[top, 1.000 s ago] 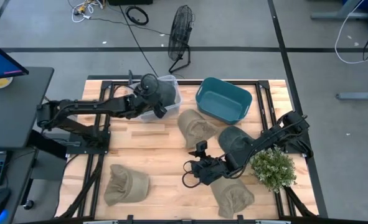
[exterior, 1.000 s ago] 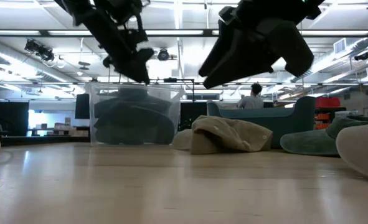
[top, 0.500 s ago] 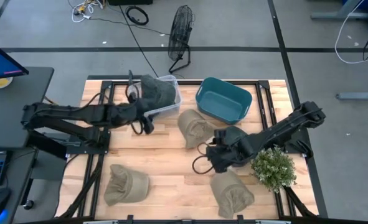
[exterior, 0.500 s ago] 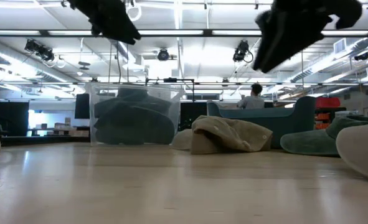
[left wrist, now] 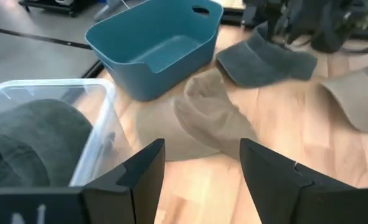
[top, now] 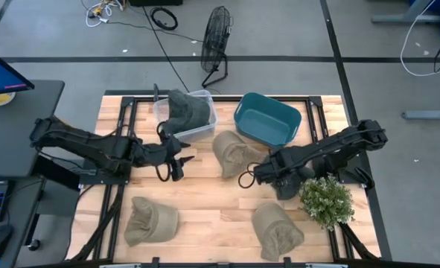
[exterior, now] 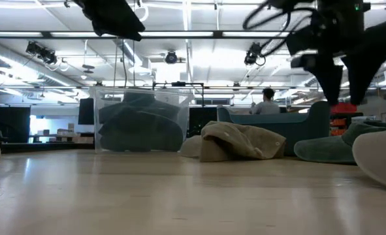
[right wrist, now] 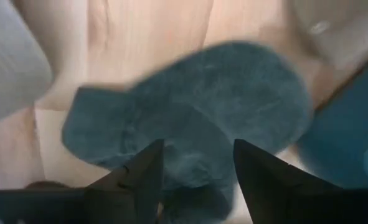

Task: Pick & Place hat
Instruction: Put the blue cap into the transparent bin

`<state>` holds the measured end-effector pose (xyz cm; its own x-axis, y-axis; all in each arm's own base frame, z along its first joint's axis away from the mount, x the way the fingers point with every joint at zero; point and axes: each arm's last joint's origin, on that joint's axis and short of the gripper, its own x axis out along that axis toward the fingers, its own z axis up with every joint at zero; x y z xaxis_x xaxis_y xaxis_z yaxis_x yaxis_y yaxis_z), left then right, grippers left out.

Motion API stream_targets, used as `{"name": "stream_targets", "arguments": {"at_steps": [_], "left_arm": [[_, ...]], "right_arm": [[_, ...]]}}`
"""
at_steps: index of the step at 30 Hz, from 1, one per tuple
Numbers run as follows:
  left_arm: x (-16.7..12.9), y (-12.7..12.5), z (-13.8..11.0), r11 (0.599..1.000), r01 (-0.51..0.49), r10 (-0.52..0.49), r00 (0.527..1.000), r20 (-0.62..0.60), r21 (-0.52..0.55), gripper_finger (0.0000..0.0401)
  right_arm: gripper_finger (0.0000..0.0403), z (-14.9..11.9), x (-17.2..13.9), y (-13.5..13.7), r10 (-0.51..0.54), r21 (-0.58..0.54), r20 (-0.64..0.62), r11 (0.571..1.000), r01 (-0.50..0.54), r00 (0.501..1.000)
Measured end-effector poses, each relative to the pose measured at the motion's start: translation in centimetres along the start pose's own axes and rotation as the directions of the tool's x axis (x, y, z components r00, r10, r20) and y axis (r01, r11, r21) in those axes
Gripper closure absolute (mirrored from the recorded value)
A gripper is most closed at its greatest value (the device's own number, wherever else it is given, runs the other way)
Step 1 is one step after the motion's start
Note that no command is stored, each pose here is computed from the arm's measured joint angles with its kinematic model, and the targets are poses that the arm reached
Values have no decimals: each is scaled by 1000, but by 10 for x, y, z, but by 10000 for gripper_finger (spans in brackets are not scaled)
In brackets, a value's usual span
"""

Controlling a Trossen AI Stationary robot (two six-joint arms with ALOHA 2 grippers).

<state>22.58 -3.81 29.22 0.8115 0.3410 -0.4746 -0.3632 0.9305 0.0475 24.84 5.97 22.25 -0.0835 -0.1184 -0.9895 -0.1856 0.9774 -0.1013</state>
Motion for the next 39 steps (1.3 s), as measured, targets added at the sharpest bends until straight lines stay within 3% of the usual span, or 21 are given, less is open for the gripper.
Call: {"name": "stream_targets", "arguments": {"at_steps": [4, 9, 13, 18, 23, 28, 32, 35, 39], "left_arm": [[4, -7, -4, 1000, 10, -10, 1000, -22, -4, 190], [7, -11, -7, 1000, 16, -15, 999, -39, 16, 190], [7, -11, -7, 1000, 14, -15, 999, -37, -6, 190], [6, -12, -7, 999, 18, -19, 999, -36, -40, 190], [6, -14, -8, 998, 22, -24, 999, -41, -62, 190], [3, -19, -8, 994, 48, -52, 998, -32, -102, 190], [3, -23, -6, 964, 126, -138, 990, -33, -233, 190], [2, -25, -6, 959, 162, -173, 984, -27, -233, 190], [2, -26, -4, 953, 172, -181, 983, -15, -250, 190]], "right_arm": [[207, -8, 21, -4, 47, 16, -66, 999, -46, 997], [207, -15, 44, -8, -43, -3, -84, 999, 43, 996], [211, -20, 54, -9, -45, -40, -106, 998, 41, 993], [272, -21, 59, -10, -51, -109, -101, 993, 40, 994], [388, -14, 45, -11, -49, -128, -79, 991, 39, 996], [385, -4, 5, -13, -108, -102, -48, 989, 103, 993], [396, 13, -33, -9, -112, -121, 120, 984, 127, 986], [395, 29, -57, -3, -139, -234, 306, 948, 216, 942], [399, 50, -72, 6, -171, -420, 541, 793, 441, 824]]}}
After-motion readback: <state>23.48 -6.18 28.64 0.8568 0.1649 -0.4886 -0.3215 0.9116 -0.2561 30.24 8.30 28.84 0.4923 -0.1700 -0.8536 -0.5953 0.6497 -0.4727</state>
